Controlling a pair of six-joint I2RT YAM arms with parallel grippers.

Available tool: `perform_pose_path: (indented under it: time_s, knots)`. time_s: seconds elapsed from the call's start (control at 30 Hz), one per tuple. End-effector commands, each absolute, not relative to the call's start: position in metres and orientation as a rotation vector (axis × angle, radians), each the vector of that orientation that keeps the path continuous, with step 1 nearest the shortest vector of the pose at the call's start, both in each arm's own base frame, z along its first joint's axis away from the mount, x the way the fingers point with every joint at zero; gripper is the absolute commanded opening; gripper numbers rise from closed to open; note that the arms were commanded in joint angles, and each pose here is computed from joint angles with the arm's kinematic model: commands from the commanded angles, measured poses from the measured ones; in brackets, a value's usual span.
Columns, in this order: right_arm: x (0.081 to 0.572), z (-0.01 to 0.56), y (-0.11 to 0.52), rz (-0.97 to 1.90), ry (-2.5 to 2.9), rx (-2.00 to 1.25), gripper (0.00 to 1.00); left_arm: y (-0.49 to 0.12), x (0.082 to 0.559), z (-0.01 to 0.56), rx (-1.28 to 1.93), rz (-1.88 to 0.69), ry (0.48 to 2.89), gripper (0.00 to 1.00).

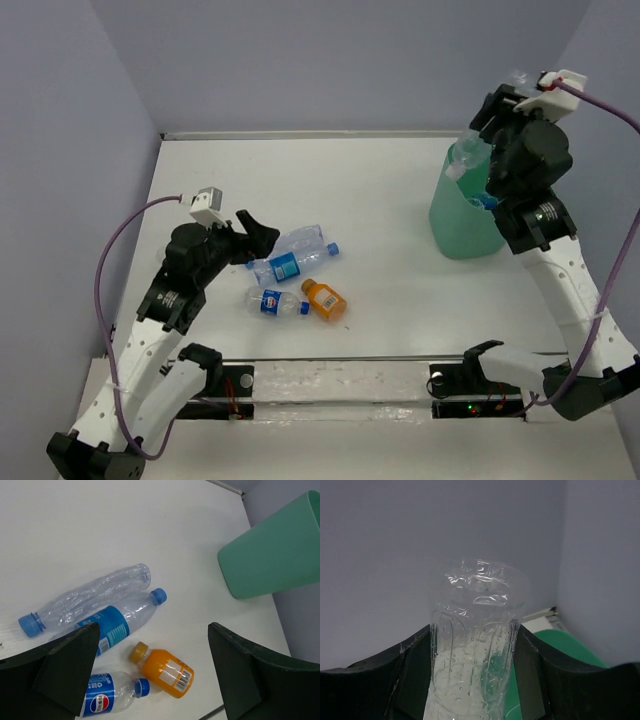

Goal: Put the plastic bottles in the bin

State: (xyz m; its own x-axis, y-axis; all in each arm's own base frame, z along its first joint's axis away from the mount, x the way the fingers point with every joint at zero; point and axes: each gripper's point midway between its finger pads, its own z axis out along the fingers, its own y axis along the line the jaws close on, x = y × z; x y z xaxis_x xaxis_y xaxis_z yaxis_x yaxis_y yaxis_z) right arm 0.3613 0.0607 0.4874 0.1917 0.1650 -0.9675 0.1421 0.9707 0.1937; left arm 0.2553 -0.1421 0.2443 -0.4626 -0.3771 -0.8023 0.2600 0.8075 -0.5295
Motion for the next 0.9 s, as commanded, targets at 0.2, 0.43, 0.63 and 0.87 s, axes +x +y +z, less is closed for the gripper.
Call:
perform_pose_path:
  time_s: [0.2, 0.43, 0.63, 0.87]
  knots:
    - [0.4, 0.421, -0.078, -0.392, 1.367, 0.575, 0.41, -0.116, 0.205, 0.197, -0.496, -0.789, 2.056, 0.99]
    - [0.401, 0.402, -0.077, -0.38, 1.412, 0.564, 0.92, -0.128, 0.185, 0.155, -0.473, -0.747, 2.31, 0.99]
    - [0.393, 0.428, 0.0, -0.028, 1.479, 0.36, 0.99, -0.135, 0.174, 0.132, -0.434, -0.594, 2.528, 0.99]
    - [0.362, 0.364, 0.166, 0.481, 1.68, -0.077, 0.96, -0.13, 0.158, 0.107, -0.499, -0.443, 2.674, 0.99]
